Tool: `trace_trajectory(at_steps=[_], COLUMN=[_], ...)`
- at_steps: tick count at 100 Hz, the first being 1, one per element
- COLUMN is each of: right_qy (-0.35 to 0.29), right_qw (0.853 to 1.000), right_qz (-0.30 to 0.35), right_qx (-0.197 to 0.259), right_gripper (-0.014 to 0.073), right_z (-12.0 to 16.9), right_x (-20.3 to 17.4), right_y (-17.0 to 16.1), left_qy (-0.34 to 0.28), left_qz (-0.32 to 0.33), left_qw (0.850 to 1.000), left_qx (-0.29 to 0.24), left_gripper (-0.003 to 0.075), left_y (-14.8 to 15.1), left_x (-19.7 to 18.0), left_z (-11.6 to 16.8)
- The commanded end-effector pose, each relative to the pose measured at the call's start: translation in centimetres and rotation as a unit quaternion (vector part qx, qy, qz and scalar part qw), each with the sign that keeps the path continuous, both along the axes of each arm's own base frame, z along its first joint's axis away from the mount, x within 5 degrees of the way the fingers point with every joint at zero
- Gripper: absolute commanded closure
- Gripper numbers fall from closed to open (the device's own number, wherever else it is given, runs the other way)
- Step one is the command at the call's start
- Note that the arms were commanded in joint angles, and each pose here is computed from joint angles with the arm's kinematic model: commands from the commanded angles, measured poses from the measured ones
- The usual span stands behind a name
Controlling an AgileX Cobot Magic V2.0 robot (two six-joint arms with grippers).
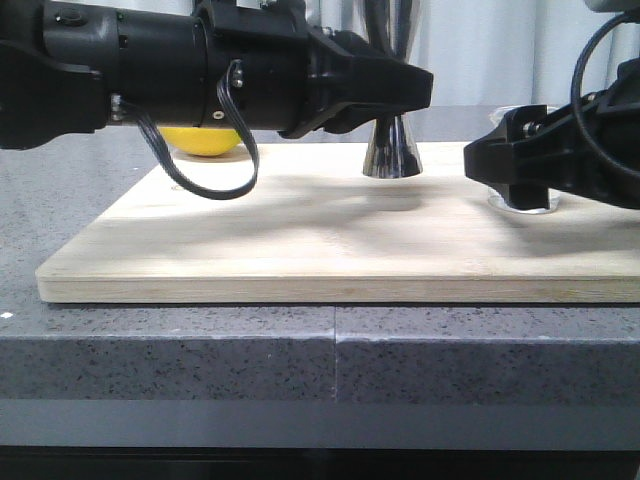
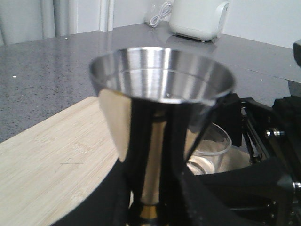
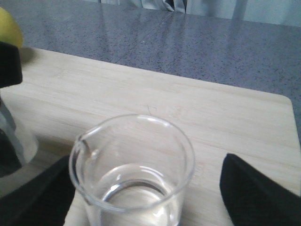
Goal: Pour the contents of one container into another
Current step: 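Lift the jigger with the left gripper and beaker with the right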
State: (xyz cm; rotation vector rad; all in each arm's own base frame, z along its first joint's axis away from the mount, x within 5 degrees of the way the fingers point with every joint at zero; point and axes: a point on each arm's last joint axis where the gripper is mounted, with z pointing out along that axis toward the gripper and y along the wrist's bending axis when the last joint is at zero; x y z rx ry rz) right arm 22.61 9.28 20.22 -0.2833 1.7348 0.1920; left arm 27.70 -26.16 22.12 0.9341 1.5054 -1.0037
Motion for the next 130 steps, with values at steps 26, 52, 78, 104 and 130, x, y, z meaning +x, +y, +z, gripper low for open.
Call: trace_trajectory(at_steps=[26, 52, 78, 104, 130], right_qy=[-0.061, -0.061, -0.055, -0.092, -0.093], right_qw=[0.998, 0.998, 0.998, 0.995, 0.995], right_qz=[0.000, 0.000, 0.001, 0.003, 0.032], right_qx=[0.018, 0.018, 0.016, 0.022, -0.005], right_gripper=[0.0141, 0.0349, 0.0365, 0.0365, 0.0365], right_z=[1.8, 1.8, 1.7, 2.4, 4.5], right_x=[0.3, 0.3, 0.3, 0.3, 1.0], right_y=[0.2, 0.2, 0.2, 0.2, 1.0], left_qy=[-0.030, -0.030, -0.030, -0.034, -0.021], left_qz=[-0.011, -0.011, -0.011, -0.017, -0.027], left_qw=[0.997, 0.997, 0.997, 0.998, 0.998], left_qx=[-0.065, -0.065, -0.065, -0.059, -0.056], left_gripper=[0.0741, 0.0741, 0.0741, 0.0741, 0.0741], left_y=[0.0, 0.0, 0.0, 0.0, -0.1], left_x=[-0.4, -0.4, -0.4, -0.5, -0.7], left_z=[3.5, 3.5, 3.5, 3.4, 3.3])
